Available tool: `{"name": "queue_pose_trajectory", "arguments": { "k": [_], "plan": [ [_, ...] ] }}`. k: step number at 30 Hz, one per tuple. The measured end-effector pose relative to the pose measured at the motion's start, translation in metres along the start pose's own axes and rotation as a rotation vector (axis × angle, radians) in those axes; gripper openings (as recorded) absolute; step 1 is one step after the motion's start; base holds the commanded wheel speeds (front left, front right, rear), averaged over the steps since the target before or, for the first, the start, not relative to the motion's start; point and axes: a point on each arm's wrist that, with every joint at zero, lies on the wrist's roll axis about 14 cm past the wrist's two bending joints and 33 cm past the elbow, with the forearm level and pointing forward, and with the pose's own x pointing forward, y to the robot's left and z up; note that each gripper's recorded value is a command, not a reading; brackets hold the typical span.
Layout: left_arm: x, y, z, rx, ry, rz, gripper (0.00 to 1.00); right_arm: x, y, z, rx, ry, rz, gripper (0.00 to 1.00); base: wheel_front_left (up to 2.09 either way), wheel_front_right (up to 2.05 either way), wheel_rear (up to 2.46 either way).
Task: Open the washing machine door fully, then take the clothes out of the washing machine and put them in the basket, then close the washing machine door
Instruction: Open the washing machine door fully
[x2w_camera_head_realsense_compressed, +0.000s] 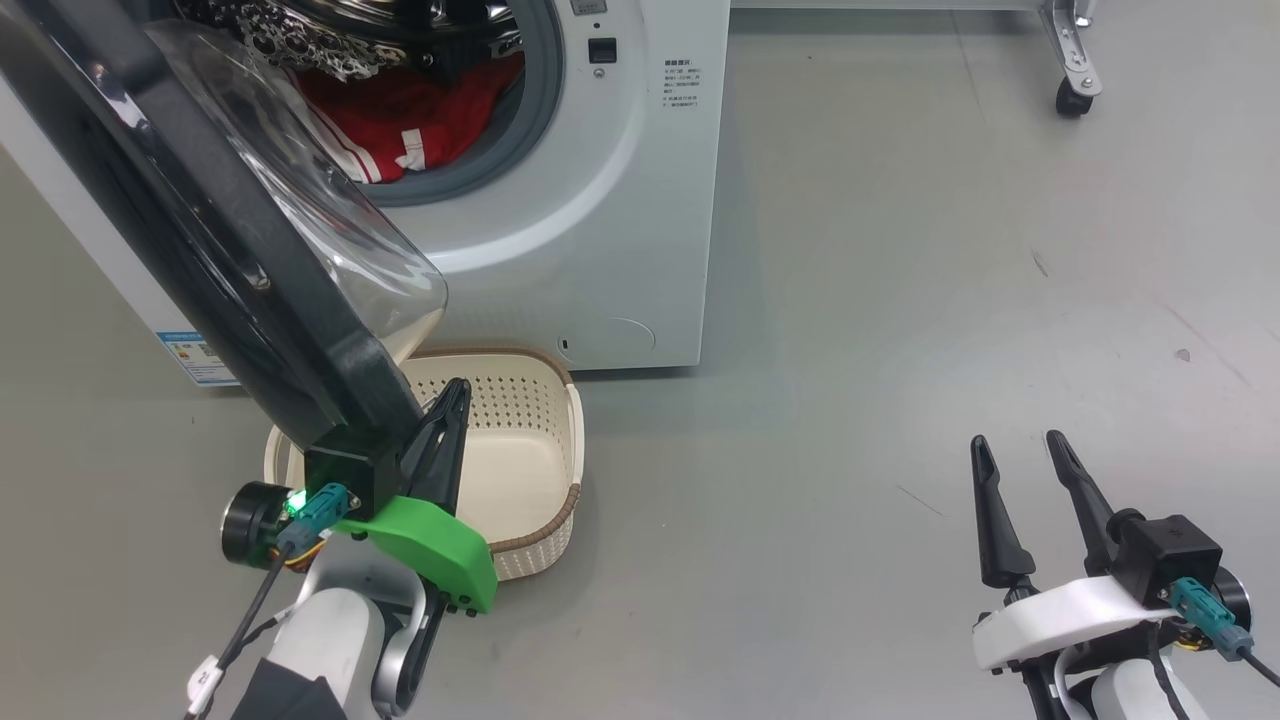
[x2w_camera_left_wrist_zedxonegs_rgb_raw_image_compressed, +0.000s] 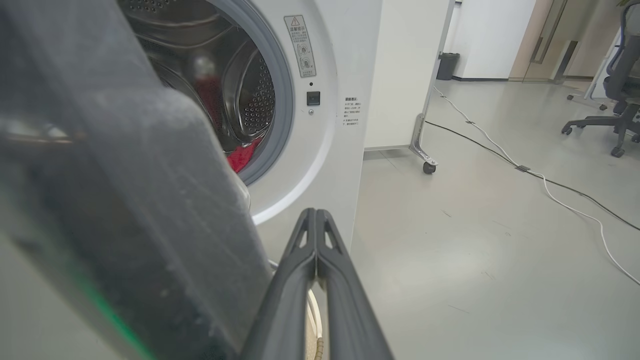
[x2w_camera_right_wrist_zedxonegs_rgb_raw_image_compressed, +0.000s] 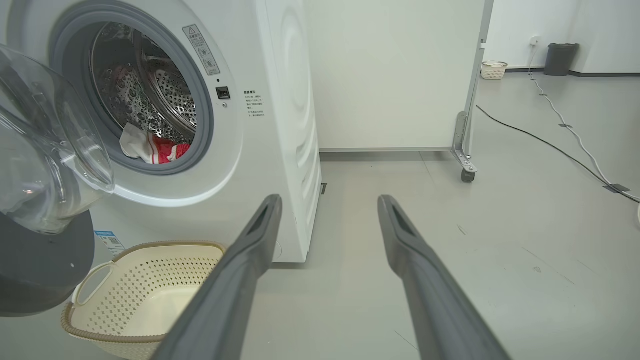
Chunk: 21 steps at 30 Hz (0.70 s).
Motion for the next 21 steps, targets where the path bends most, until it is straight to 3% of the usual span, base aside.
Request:
{"name": "queue_pose_trajectory", "arguments": {
  "k": [21],
  "plan": [
    [-0.0039, 0.0054, -0.0055, 0.01, -0.003, 0.022, 0.0, 0.0069, 0.0081, -0.0008, -0.01, 0.001, 0.034, 1.0, 0.0, 0.0, 0.0]
  ]
}}
